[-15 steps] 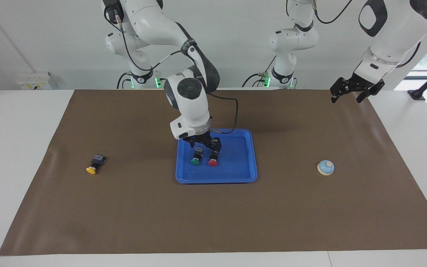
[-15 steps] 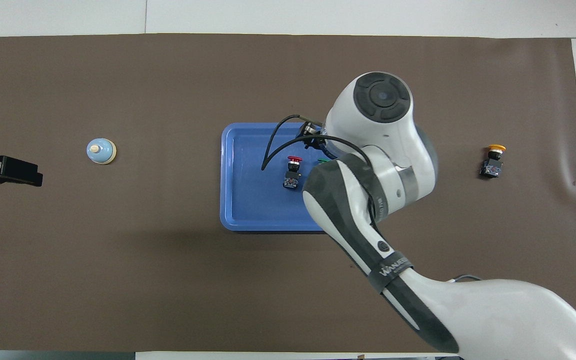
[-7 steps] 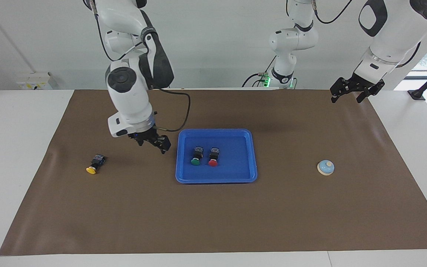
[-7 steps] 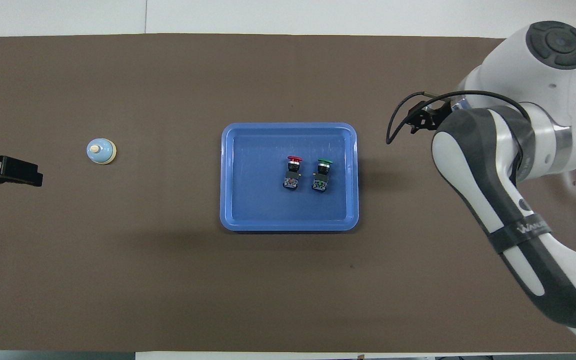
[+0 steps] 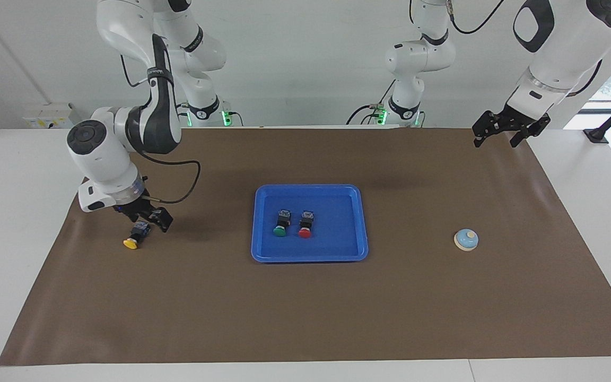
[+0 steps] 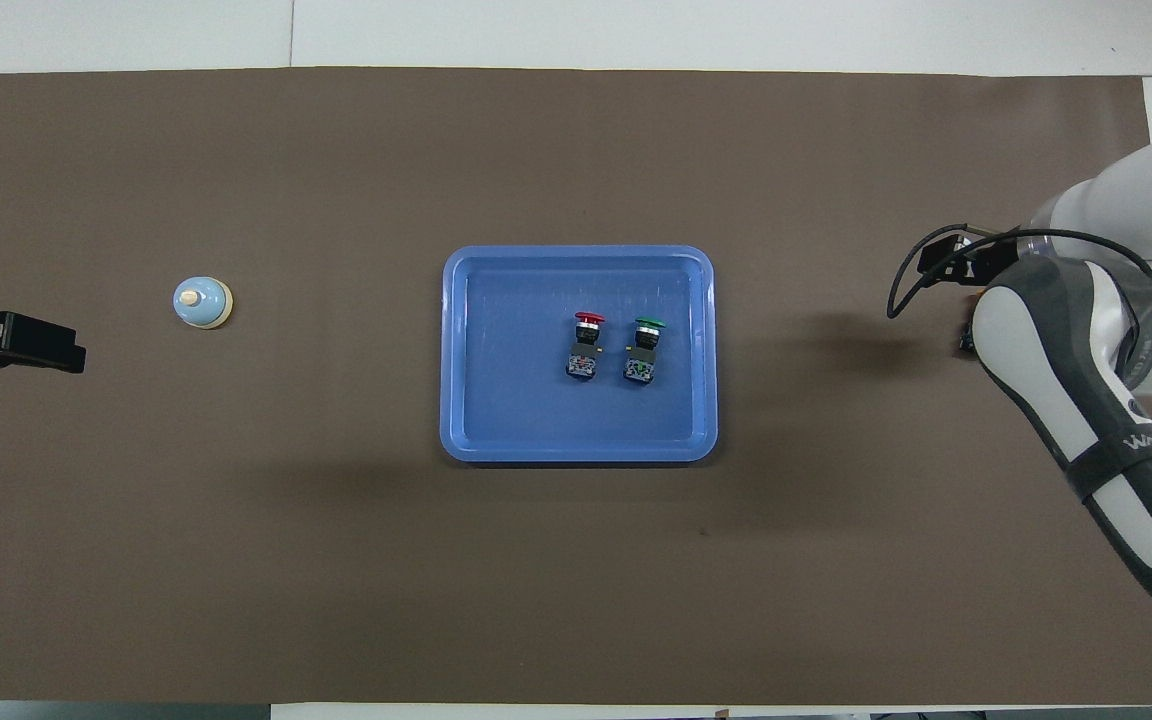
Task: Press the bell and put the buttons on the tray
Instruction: 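Withdraw the right gripper toward the yellow-capped button, then grasp the yellow-capped button with the right gripper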
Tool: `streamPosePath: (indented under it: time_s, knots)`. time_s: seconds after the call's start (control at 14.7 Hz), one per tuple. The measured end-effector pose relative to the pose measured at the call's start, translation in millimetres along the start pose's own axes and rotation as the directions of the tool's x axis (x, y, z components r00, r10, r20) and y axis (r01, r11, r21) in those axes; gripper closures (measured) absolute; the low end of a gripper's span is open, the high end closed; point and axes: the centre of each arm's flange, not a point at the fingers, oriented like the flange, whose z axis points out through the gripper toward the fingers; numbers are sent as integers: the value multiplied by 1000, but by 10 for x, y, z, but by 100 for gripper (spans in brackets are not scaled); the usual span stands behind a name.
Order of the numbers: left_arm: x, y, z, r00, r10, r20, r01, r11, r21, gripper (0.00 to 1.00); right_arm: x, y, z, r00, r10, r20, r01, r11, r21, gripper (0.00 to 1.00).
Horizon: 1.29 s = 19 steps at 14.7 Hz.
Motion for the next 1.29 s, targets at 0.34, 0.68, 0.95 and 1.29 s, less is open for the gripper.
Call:
streamPosePath:
  time_s: [0.34, 0.68, 0.95, 1.29]
  knots:
    - [0, 0, 0, 1000, 0, 0, 0, 1000, 0, 0, -89, 285, 372, 999, 13, -52, -14, 1000, -9, 0]
    - [0, 0, 0, 1000, 0, 0, 0, 1000, 0, 0, -63, 426, 633, 998, 35, -59, -35, 999, -7, 0]
    - [0, 0, 0, 1000, 0, 0, 0, 1000, 0, 0, -81, 441, 699, 997, 36, -61, -37, 999, -5, 0]
    - [0, 0, 0, 1000, 0, 0, 0, 1000, 0, 0, -92, 522, 831, 997, 49, -54, -50, 999, -7, 1]
